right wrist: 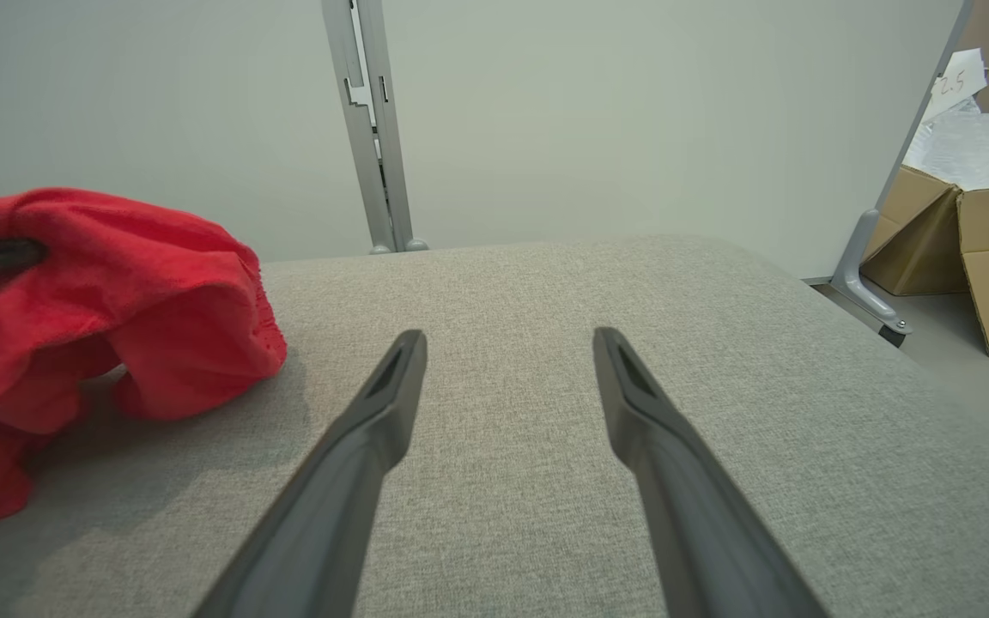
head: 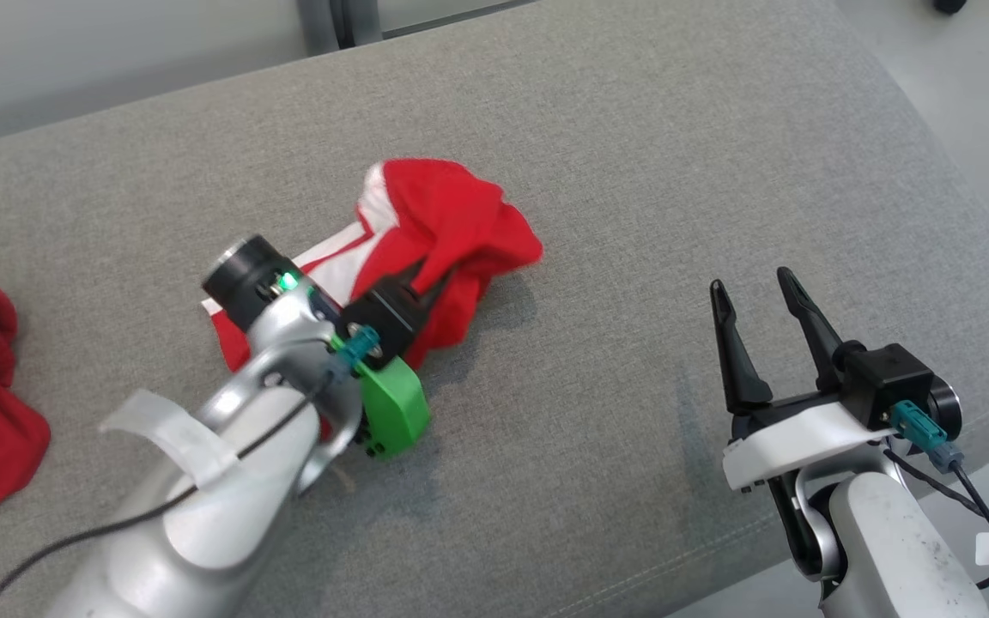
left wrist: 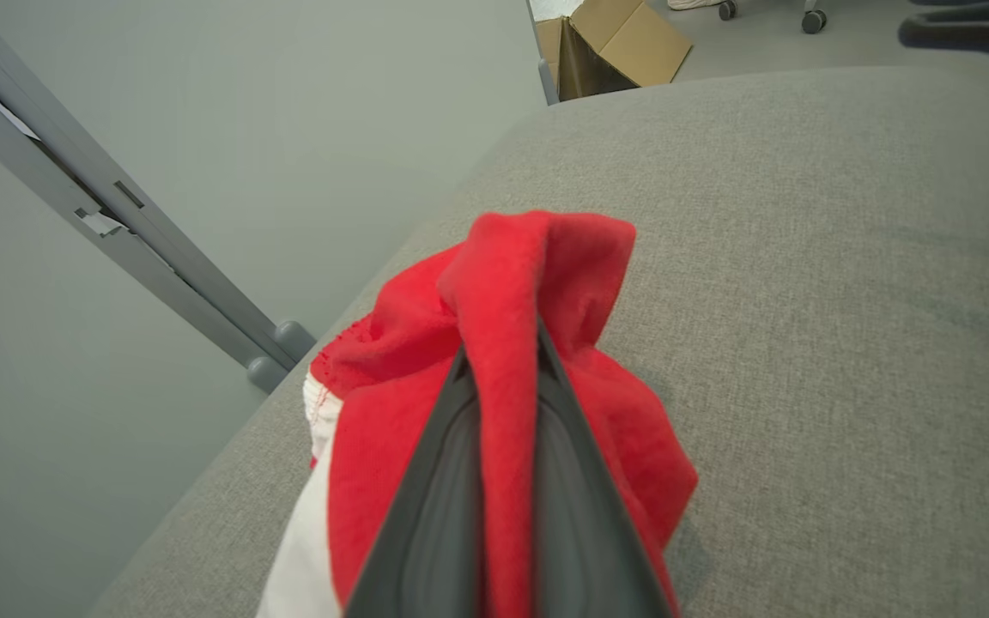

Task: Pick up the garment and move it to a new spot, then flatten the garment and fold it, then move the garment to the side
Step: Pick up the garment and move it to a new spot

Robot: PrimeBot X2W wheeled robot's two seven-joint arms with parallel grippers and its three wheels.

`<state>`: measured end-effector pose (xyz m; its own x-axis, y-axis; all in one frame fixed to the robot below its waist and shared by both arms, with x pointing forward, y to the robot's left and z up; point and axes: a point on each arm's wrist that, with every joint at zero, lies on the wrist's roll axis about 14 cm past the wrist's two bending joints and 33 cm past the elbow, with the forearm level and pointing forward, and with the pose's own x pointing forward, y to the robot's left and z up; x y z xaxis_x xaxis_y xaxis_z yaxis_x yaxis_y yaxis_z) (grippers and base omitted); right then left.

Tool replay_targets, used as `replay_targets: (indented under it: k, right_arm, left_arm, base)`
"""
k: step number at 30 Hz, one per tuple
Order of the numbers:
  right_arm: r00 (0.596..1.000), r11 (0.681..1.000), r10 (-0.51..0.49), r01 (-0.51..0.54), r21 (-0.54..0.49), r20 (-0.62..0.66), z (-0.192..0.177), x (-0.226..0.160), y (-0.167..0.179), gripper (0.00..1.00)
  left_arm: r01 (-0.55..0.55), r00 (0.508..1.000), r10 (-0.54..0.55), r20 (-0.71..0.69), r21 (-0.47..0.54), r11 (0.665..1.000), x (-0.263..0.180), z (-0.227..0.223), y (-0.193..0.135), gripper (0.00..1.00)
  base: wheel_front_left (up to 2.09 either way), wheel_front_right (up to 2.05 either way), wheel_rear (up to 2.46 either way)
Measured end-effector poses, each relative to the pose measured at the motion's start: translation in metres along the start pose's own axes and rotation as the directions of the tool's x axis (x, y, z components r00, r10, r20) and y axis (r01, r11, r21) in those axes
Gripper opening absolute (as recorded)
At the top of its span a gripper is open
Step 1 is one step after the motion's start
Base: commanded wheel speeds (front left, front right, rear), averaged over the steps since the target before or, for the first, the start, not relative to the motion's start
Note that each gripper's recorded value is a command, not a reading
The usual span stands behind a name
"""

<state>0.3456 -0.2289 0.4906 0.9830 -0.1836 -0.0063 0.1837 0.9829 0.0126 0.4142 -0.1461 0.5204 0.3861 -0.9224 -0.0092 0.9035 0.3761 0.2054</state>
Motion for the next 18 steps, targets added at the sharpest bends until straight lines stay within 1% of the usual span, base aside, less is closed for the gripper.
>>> replay_targets:
  k: [3,5,7,10,13,14,15,18]
  right_arm:
    - [1.0,1.0,-0.008,0.008,-0.005,-0.013,-0.004,0.0,-0.002,1.0]
    - [1.0,1.0,-0.011,0.011,-0.007,-0.017,-0.005,0.001,-0.003,1.0]
    - [1.0,1.0,-0.011,0.011,-0.007,-0.02,-0.006,0.003,-0.003,1.0]
    - [1.0,1.0,0.0,0.0,-0.005,-0.021,-0.007,0.006,0.001,1.0]
    - [1.0,1.0,0.026,-0.026,0.0,-0.014,-0.005,0.011,0.007,1.0]
    - [0.999,0.999,0.052,-0.052,0.004,-0.004,-0.003,0.015,0.013,1.0]
    - [0.997,0.997,0.072,-0.072,0.005,0.0,-0.002,0.017,0.017,1.0]
    - [0.989,0.989,0.146,-0.146,-0.001,0.017,0.003,0.024,0.032,1.0]
  left_arm:
    - [0.085,0.994,-0.089,-0.057,-0.071,0.994,0.001,-0.028,-0.042,0.0]
    - [0.143,0.983,-0.156,-0.093,-0.133,0.981,-0.005,-0.046,-0.075,0.0]
    - [0.188,0.974,-0.206,-0.094,-0.165,0.968,-0.01,-0.051,-0.099,0.0]
    - [0.22,0.969,-0.235,-0.074,-0.17,0.961,-0.012,-0.049,-0.113,0.0]
    - [0.243,0.962,-0.26,-0.088,-0.163,0.956,-0.019,-0.055,-0.122,0.0]
    - [0.249,0.961,-0.265,-0.081,-0.165,0.954,-0.022,-0.054,-0.126,0.41]
    - [0.243,0.963,-0.259,-0.075,-0.172,0.955,-0.022,-0.053,-0.127,1.0]
    - [0.218,0.972,-0.232,-0.045,-0.207,0.954,-0.02,-0.045,-0.126,1.0]
  base:
    - [0.0,0.0,0.0]
    - [0.0,0.0,0.0]
    - [0.0,0.0,0.0]
    - [0.0,0.0,0.0]
    - [0.0,0.0,0.0]
    - [0.0,0.0,0.0]
    - [0.0,0.0,0.0]
    - [0.0,0.0,0.0]
